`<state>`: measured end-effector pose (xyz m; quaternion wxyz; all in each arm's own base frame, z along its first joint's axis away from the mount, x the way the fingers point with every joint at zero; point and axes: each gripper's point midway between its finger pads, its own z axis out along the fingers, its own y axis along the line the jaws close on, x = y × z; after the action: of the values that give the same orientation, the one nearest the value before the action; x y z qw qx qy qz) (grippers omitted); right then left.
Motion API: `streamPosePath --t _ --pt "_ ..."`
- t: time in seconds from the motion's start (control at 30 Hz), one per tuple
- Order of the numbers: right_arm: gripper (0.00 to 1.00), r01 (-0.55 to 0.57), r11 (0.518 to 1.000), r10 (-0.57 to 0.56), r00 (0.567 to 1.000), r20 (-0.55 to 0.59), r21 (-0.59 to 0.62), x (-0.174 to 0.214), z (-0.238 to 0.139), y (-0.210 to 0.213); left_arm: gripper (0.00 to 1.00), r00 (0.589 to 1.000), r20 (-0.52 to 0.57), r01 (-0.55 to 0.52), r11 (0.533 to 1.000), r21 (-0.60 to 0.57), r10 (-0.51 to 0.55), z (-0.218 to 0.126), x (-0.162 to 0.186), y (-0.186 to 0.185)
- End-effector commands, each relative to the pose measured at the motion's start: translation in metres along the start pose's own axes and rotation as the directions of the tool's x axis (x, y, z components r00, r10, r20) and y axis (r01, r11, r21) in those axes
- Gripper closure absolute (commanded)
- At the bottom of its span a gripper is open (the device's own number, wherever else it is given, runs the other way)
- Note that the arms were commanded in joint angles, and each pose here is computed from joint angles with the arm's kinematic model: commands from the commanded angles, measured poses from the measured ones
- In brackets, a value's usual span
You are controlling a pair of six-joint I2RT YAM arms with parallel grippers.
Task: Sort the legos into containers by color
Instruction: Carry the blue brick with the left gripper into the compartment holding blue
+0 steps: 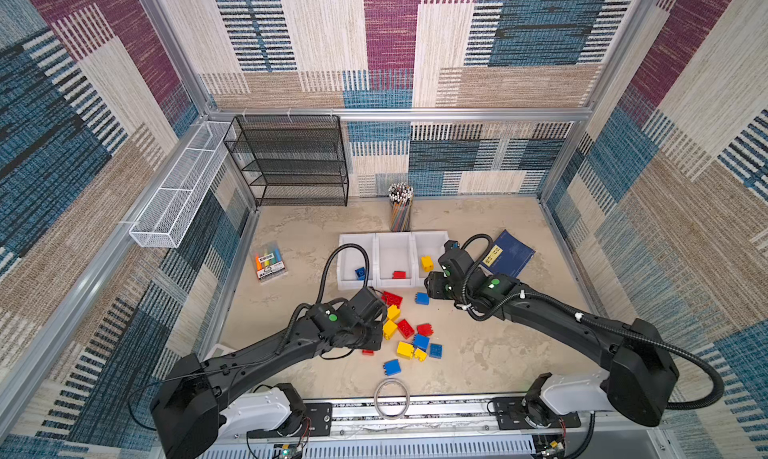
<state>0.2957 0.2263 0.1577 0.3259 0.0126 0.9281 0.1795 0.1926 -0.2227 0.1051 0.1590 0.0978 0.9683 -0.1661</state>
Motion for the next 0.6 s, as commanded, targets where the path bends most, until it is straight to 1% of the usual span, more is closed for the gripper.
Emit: streamPosePath --t 0.0,0.07,0.17,0.23,0.33,0.43,0.57 --pt "0.45 -0.045 0.999 0.043 0.997 0.062 0.028 -0.011 -0.016 -0.012 0.74 0.995 0.037 -0.098 0.995 0.008 0.098 -0.001 -0.034 -0.007" --pt "0.45 -0.051 0.998 0.048 0.996 0.077 0.043 -0.013 -0.025 -0.018 0.74 0.995 0.056 -0.080 0.997 0.020 0.079 0.002 -0.056 -0.006" --pt "0.45 -0.059 0.997 0.054 0.995 0.085 0.057 -0.012 -0.034 -0.025 0.75 0.991 0.129 -0.039 0.998 0.039 0.034 -0.001 -0.098 0.005" --pt "0.45 -0.067 0.996 0.062 0.994 0.087 0.054 -0.010 -0.038 -0.028 0.75 0.985 0.171 -0.024 1.000 0.014 0.022 -0.005 -0.129 0.021" --pt "0.45 -0.081 0.995 0.076 0.993 0.087 0.050 -0.006 -0.041 -0.030 0.75 0.980 0.196 0.003 0.999 -0.039 0.005 -0.008 -0.162 0.048" --pt "0.45 -0.092 0.994 0.088 0.993 0.082 0.051 -0.003 -0.041 -0.033 0.74 0.977 0.209 0.050 0.997 -0.066 -0.035 -0.001 -0.183 0.076" --pt "0.45 -0.091 0.994 0.088 0.994 0.067 0.051 0.001 -0.040 -0.034 0.73 0.980 0.179 0.107 0.991 -0.082 -0.091 0.016 -0.195 0.104"
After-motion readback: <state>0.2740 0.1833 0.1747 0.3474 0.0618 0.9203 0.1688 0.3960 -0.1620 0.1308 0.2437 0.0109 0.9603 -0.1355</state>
